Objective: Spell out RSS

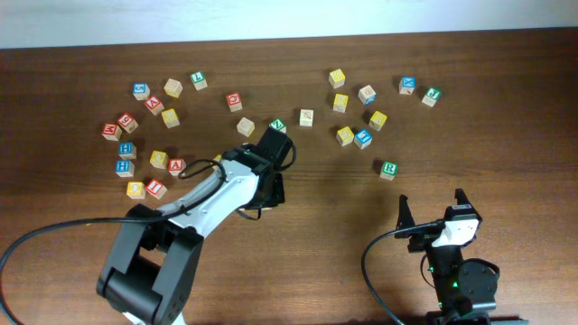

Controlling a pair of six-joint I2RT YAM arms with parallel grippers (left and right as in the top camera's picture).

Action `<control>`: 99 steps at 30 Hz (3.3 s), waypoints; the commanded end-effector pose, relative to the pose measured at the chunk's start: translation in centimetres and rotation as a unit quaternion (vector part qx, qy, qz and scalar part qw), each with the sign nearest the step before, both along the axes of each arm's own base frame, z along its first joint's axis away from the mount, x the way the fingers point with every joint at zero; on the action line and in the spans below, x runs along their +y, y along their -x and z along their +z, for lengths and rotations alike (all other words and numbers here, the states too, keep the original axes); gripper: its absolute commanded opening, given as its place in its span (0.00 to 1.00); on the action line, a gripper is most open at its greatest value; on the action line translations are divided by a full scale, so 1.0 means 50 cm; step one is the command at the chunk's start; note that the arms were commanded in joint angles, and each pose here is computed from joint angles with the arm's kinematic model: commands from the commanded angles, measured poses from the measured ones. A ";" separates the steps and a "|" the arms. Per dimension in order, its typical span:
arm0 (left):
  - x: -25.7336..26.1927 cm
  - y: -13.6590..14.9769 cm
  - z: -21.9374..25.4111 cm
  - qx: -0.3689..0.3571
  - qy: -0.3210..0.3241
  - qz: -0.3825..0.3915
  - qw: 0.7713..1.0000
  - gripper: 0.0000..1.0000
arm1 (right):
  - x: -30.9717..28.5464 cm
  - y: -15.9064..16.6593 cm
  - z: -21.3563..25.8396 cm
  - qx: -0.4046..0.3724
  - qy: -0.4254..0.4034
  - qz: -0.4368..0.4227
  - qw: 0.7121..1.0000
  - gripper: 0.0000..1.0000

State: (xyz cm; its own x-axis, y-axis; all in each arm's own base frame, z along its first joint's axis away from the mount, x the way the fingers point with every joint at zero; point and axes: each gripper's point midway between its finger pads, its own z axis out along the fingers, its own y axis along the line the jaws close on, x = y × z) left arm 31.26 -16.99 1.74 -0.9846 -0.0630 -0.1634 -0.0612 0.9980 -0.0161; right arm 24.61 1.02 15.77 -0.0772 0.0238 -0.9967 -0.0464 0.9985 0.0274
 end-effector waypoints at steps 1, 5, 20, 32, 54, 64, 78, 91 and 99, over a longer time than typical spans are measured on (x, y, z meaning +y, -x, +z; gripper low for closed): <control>0.009 -0.010 0.013 -0.019 -0.011 -0.011 1.000 0.28 | -0.006 0.000 -0.004 0.001 -0.002 -0.008 1.000 0.98; 0.008 -0.011 0.013 -0.021 -0.010 -0.011 1.000 0.28 | -0.006 0.000 -0.004 0.002 -0.002 -0.008 1.000 0.98; 0.002 -0.007 0.012 -0.014 -0.001 -0.013 1.000 0.32 | -0.006 0.000 -0.004 0.002 -0.002 -0.008 1.000 0.98; -0.016 -0.041 0.097 -0.056 0.016 -0.032 0.998 0.42 | -0.006 0.000 -0.004 0.002 -0.002 -0.008 1.000 0.98; 0.452 -0.051 0.408 -0.098 0.038 0.280 0.954 0.99 | -0.006 0.000 -0.005 0.002 -0.002 -0.008 1.000 0.98; 0.506 -0.008 0.363 -0.055 0.059 0.335 0.939 0.99 | 0.219 0.093 0.051 0.059 -0.267 0.329 0.904 0.98; 0.507 -0.007 0.363 -0.055 0.058 0.336 0.939 0.99 | 0.160 0.236 0.496 -0.312 -0.214 0.337 0.862 0.98; 0.507 -0.007 0.363 -0.055 0.058 0.336 0.939 0.99 | 0.186 0.013 0.584 -0.019 -0.059 0.284 0.957 0.98; 0.507 -0.007 0.363 -0.055 0.058 0.336 0.939 0.99 | 0.175 -0.217 0.446 0.217 -0.092 0.239 0.942 0.98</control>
